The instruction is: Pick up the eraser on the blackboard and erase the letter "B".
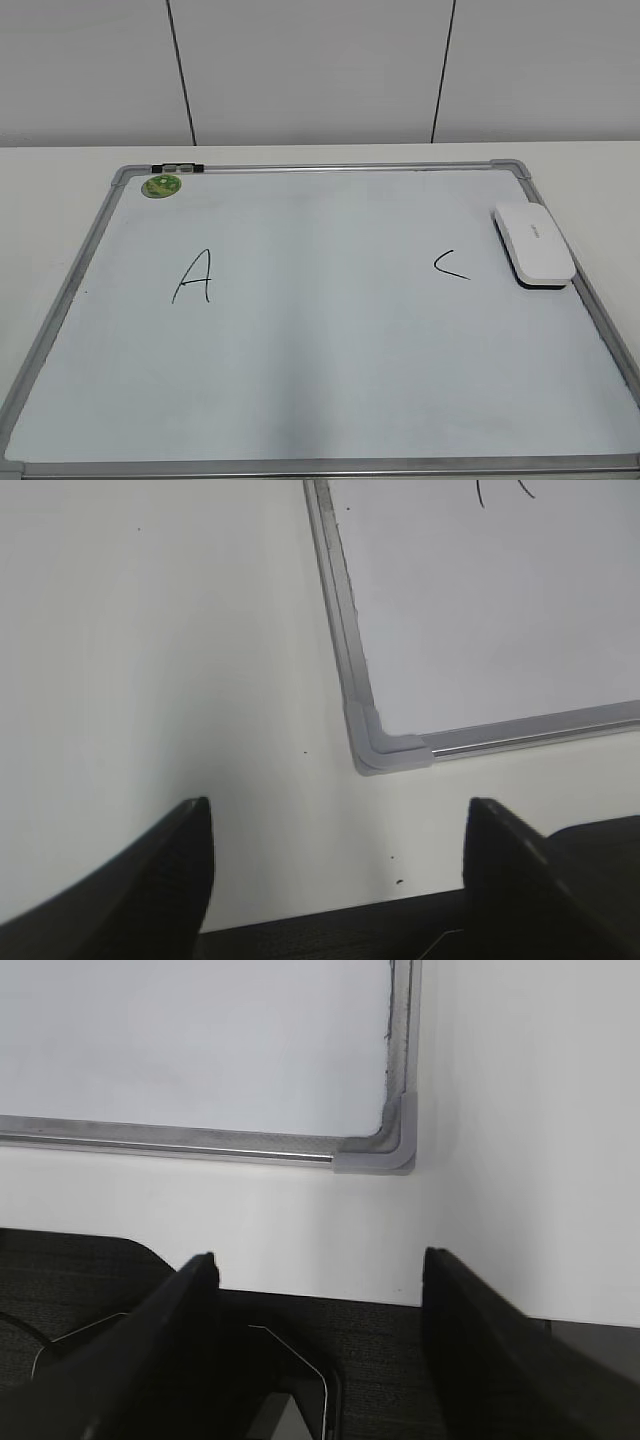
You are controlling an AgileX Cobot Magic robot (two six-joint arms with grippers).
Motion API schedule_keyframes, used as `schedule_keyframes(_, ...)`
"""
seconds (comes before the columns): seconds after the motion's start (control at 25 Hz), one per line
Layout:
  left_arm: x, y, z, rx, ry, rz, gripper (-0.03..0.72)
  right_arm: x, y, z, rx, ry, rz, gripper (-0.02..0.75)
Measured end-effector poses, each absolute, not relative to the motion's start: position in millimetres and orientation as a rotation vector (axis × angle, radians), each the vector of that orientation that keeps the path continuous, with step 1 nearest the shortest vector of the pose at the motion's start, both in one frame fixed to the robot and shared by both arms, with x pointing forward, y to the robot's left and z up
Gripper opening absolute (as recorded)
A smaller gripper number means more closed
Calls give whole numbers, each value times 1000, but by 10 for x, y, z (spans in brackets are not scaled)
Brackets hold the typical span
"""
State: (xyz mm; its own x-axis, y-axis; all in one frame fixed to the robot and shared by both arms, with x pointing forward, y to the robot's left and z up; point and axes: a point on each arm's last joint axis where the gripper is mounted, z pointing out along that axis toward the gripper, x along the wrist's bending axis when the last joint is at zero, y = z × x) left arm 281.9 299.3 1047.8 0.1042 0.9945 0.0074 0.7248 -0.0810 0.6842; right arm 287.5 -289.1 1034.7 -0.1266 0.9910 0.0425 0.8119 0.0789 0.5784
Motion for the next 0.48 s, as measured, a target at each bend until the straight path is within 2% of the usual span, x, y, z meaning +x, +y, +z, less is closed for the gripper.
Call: schedule_keyframes(0.48, 2819, 2993, 10478, 1865, 1672, 671, 569, 2844, -2879, 10358, 1751, 2017, 711, 470)
